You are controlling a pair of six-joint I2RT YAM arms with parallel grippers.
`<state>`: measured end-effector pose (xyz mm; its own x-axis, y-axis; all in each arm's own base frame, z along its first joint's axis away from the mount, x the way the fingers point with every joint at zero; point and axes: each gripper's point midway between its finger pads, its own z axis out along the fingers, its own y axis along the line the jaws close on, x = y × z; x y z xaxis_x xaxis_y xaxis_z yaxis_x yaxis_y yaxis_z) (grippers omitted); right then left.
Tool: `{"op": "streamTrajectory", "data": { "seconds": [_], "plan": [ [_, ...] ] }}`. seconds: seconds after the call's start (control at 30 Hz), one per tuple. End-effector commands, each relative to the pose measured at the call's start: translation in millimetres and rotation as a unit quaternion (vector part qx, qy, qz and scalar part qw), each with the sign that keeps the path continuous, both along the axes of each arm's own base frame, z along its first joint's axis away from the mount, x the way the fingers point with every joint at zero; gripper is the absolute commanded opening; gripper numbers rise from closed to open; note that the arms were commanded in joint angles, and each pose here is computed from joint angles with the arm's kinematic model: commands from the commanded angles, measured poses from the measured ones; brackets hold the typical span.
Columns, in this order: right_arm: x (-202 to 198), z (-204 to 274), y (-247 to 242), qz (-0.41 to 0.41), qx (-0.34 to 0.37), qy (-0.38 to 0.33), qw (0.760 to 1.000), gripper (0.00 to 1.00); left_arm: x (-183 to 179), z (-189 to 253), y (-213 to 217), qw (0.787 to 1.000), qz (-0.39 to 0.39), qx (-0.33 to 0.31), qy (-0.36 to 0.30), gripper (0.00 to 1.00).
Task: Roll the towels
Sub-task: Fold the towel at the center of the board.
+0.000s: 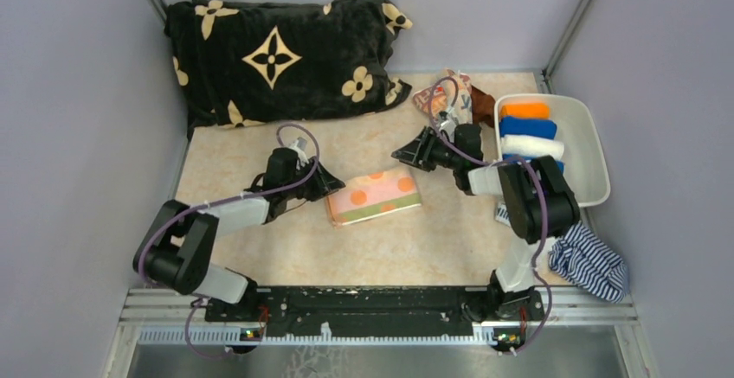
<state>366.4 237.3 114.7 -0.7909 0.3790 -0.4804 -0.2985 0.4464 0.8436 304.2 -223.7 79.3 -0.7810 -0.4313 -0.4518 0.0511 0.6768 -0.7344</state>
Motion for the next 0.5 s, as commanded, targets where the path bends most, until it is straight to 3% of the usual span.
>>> {"op": "streamTrajectory", "data": {
  "seconds": [0.0, 0.2, 0.47],
  "plan": [
    [7, -24, 7, 0.009, 0.002, 0.015, 1.0, 0.53, 7, -24, 13, 0.999, 0.026, 0.0, 0.02, 0.38],
    [-1, -80, -9, -0.01, -0.031, 0.072, 0.997, 0.51, -6, -65, 45, 0.995, 0.072, 0.015, 0.073, 0.36],
    [-34, -104, -24, 0.003, -0.078, 0.105, 0.991, 0.5, 4, -77, 54, 0.993, 0.058, 0.06, 0.085, 0.42]
  ]
}}
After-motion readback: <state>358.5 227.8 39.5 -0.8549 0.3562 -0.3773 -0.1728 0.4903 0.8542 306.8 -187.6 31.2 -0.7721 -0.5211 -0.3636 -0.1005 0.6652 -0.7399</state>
